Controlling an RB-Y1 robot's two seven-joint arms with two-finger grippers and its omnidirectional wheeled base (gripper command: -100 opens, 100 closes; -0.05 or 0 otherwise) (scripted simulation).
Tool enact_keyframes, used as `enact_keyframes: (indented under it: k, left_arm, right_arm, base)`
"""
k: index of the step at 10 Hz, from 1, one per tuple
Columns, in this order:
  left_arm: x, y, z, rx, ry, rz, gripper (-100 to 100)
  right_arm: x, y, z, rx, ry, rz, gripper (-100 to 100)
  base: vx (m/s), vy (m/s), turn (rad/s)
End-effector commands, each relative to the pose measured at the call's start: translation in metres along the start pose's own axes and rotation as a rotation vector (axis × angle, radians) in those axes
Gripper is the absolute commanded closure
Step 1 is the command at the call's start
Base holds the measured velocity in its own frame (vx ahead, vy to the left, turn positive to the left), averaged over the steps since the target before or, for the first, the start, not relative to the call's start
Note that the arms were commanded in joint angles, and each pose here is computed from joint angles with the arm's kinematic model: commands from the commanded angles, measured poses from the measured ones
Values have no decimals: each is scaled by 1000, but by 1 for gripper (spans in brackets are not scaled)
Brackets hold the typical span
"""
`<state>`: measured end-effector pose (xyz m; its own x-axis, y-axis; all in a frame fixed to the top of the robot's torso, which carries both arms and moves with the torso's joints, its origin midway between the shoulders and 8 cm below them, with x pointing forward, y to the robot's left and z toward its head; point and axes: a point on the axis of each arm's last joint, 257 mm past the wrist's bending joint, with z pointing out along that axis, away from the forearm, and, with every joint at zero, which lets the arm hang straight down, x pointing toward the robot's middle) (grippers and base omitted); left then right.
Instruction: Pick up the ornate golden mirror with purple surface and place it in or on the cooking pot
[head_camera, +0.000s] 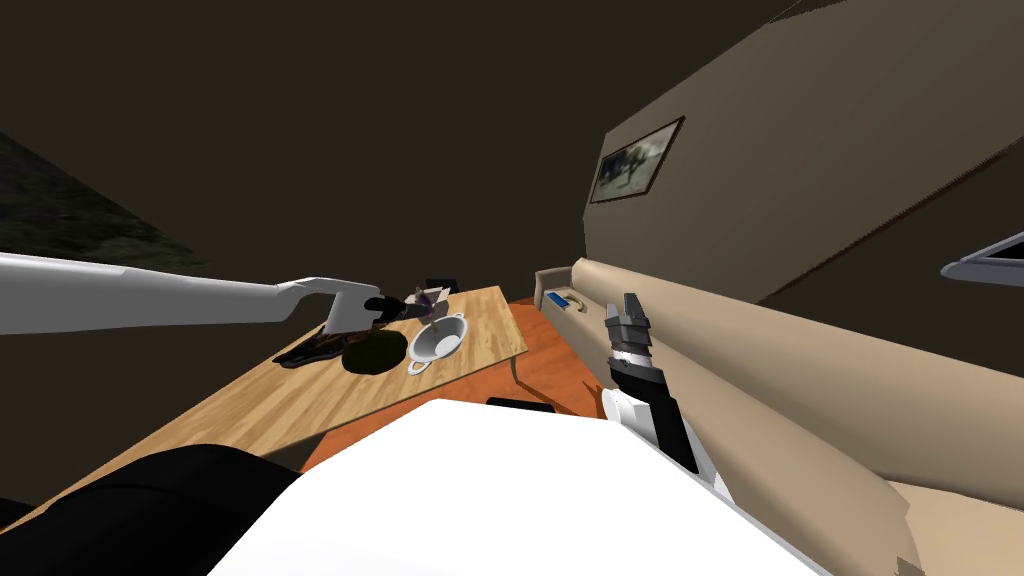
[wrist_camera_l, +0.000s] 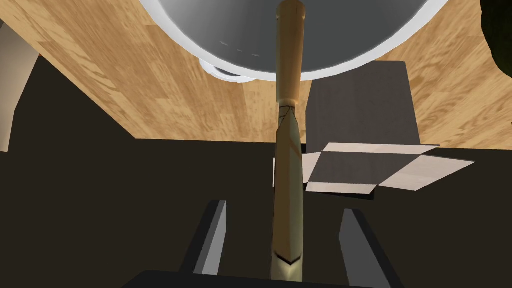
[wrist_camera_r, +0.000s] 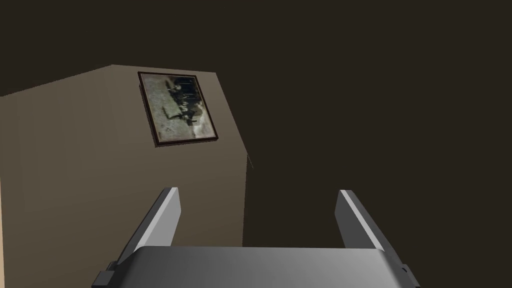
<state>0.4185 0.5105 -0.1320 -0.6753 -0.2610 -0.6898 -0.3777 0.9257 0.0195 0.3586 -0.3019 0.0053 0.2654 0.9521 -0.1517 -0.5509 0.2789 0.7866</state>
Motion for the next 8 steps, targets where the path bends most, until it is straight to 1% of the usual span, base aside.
enact_keyframes:
  k: [1, 4, 5, 6, 8]
  left_arm:
    - [0, 0, 0, 0, 0, 0, -100]
    - [0, 0, 0, 0, 0, 0, -100]
    - [0, 0, 0, 0, 0, 0, 0]
    - [-7, -7, -5, -5, 6, -12, -100]
    - [-10, -10, -8, -9, 8, -14, -100]
  right_arm:
    - [0, 0, 0, 0, 0, 0, 0]
    - [0, 0, 0, 0, 0, 0, 0]
    - [0, 0, 0, 0, 0, 0, 0]
    - [0, 0, 0, 0, 0, 0, 0]
    - [0, 0, 0, 0, 0, 0, 0]
  base:
    - [0, 6, 1]
    - [0, 0, 0]
    - [0, 0, 0]
    - [-27, 37, -71]
    - [-28, 64, -48]
